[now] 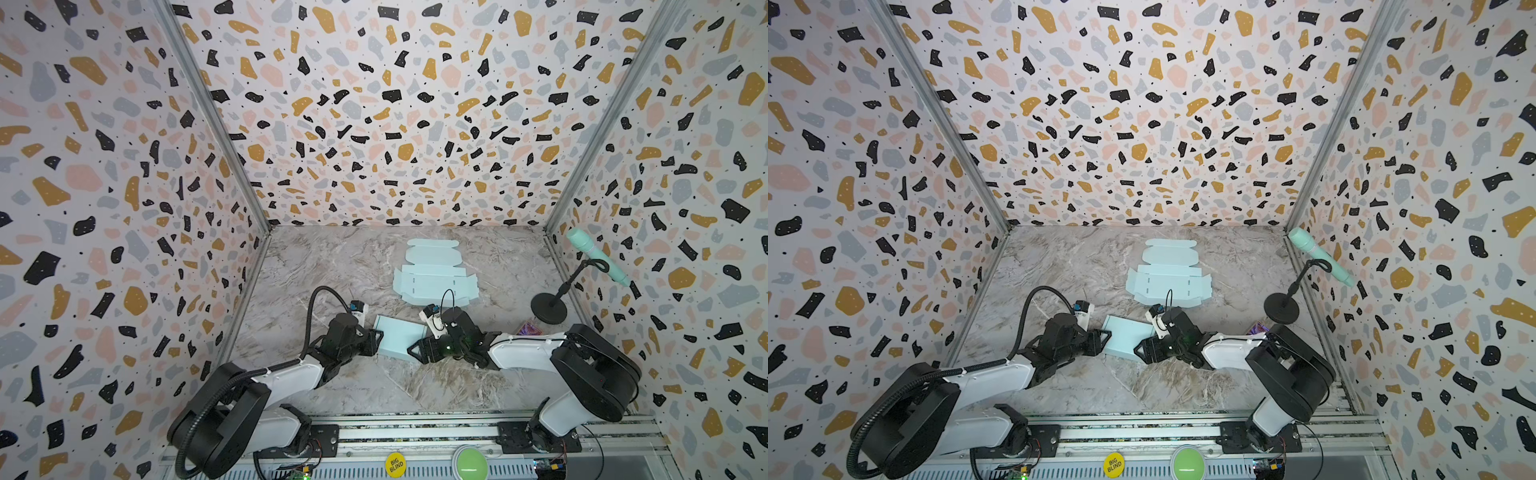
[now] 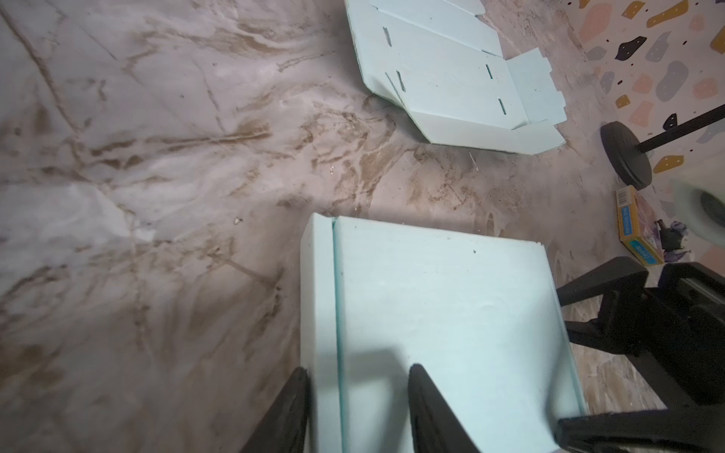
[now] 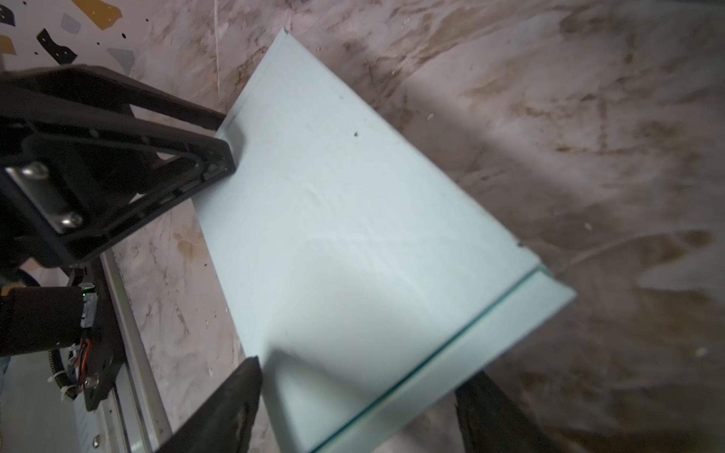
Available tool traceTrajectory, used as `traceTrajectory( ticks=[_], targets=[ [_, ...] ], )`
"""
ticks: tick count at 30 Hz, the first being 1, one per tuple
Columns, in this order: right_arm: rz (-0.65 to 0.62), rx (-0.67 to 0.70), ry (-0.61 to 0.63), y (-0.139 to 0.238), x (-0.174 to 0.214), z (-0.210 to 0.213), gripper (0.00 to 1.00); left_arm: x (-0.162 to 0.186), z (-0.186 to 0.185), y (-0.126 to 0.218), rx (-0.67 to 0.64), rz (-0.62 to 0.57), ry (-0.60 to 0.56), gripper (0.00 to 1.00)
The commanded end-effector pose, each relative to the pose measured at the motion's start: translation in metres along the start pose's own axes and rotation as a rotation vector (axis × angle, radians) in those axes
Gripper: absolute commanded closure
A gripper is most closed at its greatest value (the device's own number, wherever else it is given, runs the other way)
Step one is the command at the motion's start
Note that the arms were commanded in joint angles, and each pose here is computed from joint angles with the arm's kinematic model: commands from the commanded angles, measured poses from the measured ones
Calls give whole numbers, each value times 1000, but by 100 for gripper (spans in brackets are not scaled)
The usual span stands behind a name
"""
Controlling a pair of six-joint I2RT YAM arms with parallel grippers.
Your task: Fold the paper box
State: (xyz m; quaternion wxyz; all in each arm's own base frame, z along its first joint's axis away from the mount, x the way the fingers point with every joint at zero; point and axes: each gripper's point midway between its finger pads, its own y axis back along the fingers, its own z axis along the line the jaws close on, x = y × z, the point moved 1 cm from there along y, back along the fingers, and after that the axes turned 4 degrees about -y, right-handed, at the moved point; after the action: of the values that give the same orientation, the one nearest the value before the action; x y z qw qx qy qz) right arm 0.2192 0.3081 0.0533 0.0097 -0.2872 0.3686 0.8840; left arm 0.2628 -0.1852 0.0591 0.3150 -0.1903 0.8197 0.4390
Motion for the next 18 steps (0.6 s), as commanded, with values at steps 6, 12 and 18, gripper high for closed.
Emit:
traceTrajectory(
  ticks=[6,12,18],
  targets=[
    [-34,-71,109,-19,-42,29,24,-14,5,3,-16,-79,18,64],
    [-24,-97,168,-42,-72,43,24,-23,23,8,-72,-129,69,66],
    [-26,-146,173,-65,-91,54,25,-42,38,9,-112,-187,110,66]
  ],
)
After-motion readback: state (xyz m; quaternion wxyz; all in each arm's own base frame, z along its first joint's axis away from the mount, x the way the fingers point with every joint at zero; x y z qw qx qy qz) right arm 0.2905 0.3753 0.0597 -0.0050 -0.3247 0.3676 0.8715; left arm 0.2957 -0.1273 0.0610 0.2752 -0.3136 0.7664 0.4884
